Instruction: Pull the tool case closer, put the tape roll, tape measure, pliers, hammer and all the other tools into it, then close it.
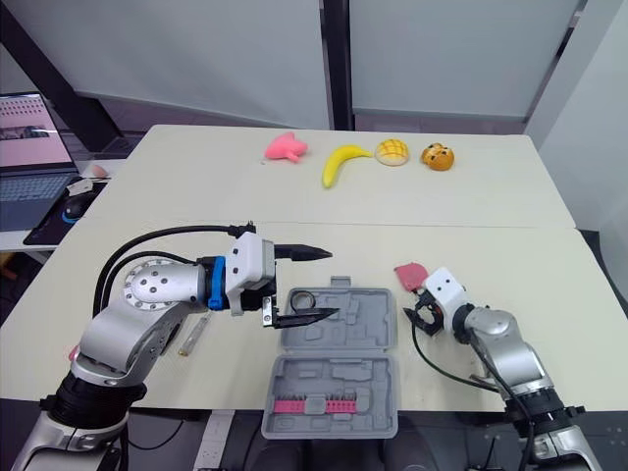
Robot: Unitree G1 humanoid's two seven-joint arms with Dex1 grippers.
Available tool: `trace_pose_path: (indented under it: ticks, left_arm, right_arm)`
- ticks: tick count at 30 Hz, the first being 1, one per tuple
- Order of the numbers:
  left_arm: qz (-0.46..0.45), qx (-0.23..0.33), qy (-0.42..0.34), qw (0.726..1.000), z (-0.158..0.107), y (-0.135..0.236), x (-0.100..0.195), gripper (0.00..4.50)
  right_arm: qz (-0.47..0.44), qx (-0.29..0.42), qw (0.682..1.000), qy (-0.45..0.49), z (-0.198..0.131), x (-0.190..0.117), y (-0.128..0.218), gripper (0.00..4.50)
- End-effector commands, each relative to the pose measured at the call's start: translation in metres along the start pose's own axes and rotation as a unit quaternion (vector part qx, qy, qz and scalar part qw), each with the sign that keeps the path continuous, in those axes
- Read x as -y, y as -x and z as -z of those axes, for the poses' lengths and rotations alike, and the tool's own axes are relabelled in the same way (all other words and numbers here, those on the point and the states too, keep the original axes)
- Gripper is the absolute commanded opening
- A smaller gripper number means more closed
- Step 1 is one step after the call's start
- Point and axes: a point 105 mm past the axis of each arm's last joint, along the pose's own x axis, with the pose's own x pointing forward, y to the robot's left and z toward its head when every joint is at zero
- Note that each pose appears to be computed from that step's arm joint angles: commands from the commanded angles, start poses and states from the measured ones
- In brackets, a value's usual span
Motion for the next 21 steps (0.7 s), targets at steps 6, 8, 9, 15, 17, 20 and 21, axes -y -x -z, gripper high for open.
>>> trace_pose_path:
  ticks: [6, 8, 9, 15, 17, 20, 21]
  left_arm:
    - [-0.001, 0.002, -0.024, 1.0, -0.0021, 0.006, -0.0003, 4.5]
    - [0.0, 0.001, -0.024, 1.0, -0.0009, 0.0067, 0.0, 4.5]
    - [0.0, 0.001, -0.023, 1.0, -0.0004, 0.007, 0.0006, 4.5]
    - [0.003, 0.002, -0.02, 1.0, 0.0005, 0.0068, 0.0015, 4.5]
    - [0.001, 0.006, -0.016, 1.0, 0.0003, 0.006, 0.0005, 4.5]
    - [0.001, 0.009, -0.014, 1.0, -0.0002, 0.0052, 0.0, 4.5]
    - [0.002, 0.011, -0.013, 1.0, -0.0007, 0.0048, 0.0003, 4.5]
  right_arm:
    - [0.02, 0.017, 0.999, -0.02, -0.0074, 0.0039, -0.0007, 1.88]
    - [0.02, 0.015, 0.999, -0.02, -0.0069, 0.0033, -0.002, 1.56]
    - [0.022, 0.014, 0.999, -0.022, -0.0062, 0.0037, -0.0022, 1.41]
    - [0.032, 0.007, 0.999, -0.022, -0.0034, 0.0073, -0.001, 0.57]
    - [0.033, 0.005, 0.999, -0.022, -0.0026, 0.0081, -0.0007, 0.26]
    - [0.038, 0.005, 0.999, -0.023, -0.0019, 0.0109, -0.0002, 0.01]
    - [0.04, 0.005, 0.999, -0.024, -0.002, 0.0117, 0.0001, 0.01]
